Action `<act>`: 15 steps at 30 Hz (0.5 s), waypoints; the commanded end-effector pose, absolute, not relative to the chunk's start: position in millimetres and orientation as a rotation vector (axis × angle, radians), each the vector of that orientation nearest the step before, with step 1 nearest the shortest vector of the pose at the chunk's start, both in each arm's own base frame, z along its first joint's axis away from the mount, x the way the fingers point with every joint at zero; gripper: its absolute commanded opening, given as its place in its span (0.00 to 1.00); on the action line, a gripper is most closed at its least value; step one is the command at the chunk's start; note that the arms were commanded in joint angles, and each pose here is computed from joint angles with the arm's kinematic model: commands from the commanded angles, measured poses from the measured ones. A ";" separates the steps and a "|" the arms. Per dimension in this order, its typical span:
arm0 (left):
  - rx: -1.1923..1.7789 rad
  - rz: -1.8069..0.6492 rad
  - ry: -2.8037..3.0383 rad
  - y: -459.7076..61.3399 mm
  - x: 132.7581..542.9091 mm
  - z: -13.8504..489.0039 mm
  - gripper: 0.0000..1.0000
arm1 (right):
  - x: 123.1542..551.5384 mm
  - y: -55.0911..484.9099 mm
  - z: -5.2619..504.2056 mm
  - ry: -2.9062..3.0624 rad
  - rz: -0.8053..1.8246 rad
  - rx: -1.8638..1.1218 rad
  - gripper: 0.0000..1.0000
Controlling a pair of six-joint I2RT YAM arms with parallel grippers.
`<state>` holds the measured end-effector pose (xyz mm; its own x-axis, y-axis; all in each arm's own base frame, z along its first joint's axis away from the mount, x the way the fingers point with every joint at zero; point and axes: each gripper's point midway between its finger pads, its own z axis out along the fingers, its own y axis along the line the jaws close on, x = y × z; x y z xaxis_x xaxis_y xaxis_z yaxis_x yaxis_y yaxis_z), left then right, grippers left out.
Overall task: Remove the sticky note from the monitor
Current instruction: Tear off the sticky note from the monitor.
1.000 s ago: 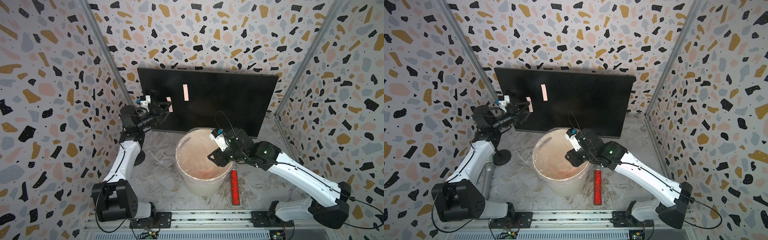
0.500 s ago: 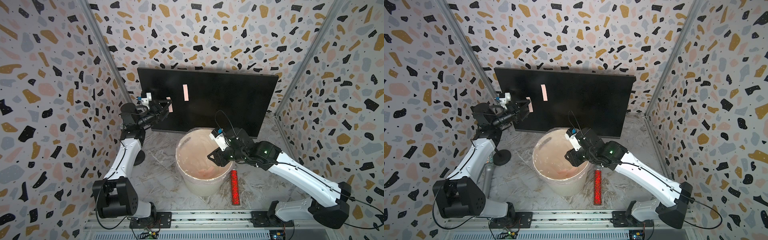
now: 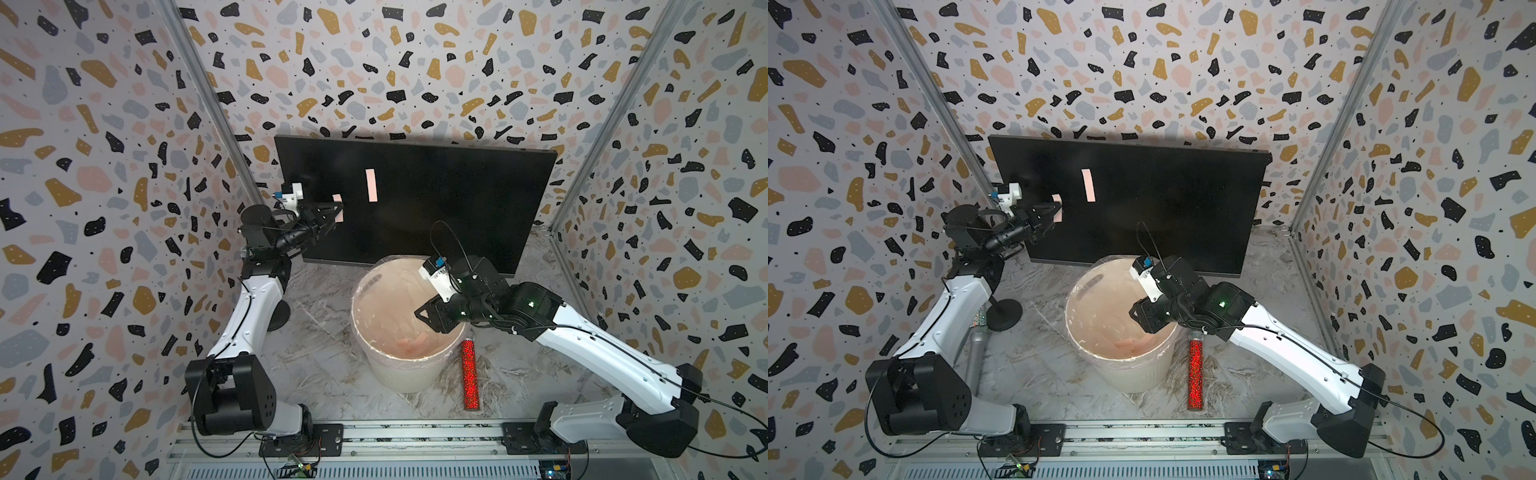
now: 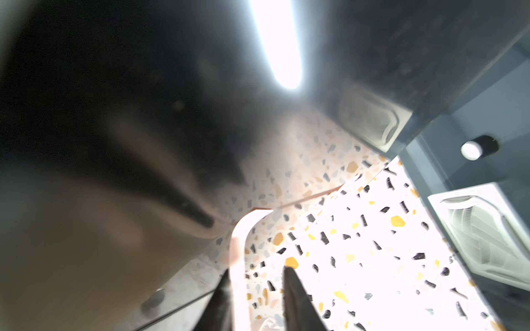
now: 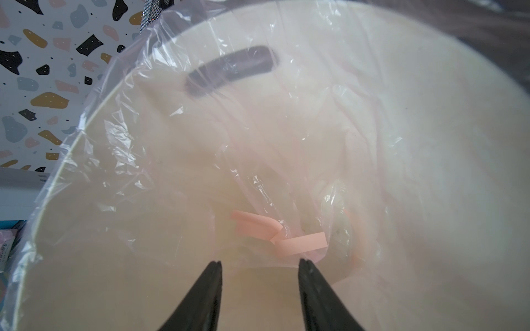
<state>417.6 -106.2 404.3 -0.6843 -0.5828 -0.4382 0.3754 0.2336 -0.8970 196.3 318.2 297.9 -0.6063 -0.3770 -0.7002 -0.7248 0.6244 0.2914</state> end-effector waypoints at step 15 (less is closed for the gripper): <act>-0.172 -1.517 1.763 -111.3 396.6 415.2 0.00 | 190.5 310.5 329.4 2.170 0.803 -0.830 0.50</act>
